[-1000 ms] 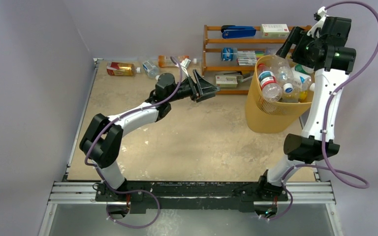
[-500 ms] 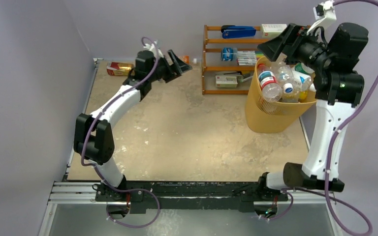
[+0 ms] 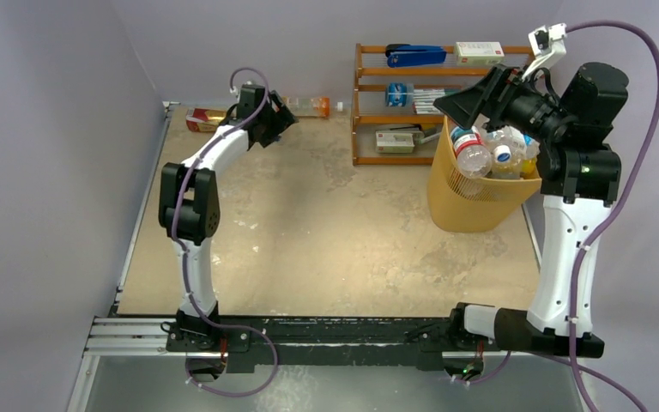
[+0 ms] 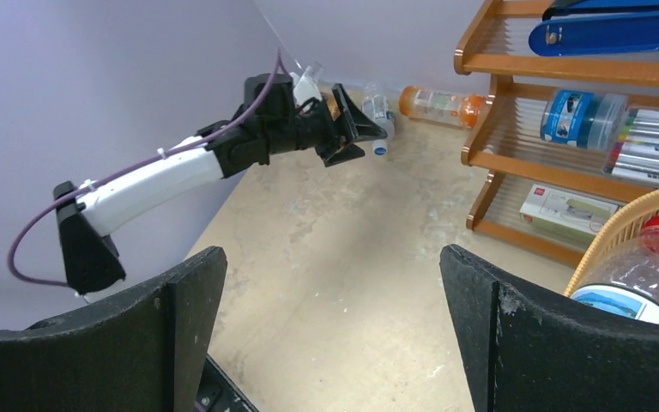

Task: Put the plastic bottles in the bin
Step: Pick up the plastic bottle at the center of the board.

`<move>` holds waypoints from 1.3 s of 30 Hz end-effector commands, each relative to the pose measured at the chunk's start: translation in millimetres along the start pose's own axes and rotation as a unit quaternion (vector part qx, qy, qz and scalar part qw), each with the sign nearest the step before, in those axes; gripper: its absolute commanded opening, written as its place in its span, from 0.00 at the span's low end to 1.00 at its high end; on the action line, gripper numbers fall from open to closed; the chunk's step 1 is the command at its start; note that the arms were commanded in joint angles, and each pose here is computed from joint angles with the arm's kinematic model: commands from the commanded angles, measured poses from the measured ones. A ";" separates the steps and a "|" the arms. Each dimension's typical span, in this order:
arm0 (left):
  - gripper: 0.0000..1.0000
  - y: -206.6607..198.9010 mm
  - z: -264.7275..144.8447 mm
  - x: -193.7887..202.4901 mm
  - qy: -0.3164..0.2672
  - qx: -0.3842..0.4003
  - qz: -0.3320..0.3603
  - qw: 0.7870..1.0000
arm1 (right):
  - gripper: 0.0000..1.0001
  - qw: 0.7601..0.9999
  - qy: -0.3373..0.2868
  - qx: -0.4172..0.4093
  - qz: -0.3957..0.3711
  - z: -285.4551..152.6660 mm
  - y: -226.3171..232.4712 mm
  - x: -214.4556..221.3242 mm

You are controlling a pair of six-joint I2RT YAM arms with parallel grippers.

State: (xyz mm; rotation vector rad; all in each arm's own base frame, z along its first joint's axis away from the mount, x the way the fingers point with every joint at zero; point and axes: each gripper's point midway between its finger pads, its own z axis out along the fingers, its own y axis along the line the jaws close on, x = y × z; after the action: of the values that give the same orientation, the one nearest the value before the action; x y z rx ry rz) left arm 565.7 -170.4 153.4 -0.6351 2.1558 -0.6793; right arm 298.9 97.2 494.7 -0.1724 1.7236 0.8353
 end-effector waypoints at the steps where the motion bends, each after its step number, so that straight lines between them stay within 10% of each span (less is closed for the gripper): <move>1: 0.75 29.2 11.6 -30.0 -0.056 -0.065 -0.015 0.996 | 0.96 0.999 -0.006 -0.028 -0.025 -0.3 8.9 0.4; 27: 0.70 91.3 84.4 -21.5 -0.103 -0.140 -0.066 0.982 | 0.95 0.999 0.034 -0.035 -0.016 18.9 -21.8 41.5; 39: 0.26 98.7 84.8 -15.1 -0.096 -0.141 -0.051 0.984 | 0.94 0.998 0.034 -0.040 -0.016 15.4 -17.3 43.5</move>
State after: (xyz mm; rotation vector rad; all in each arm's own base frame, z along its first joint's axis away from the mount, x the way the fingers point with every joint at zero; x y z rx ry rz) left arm 617.7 -115.5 41.6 -0.9575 2.0788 -0.3590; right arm 319.9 100.0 425.9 -0.2032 1.8278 0.8895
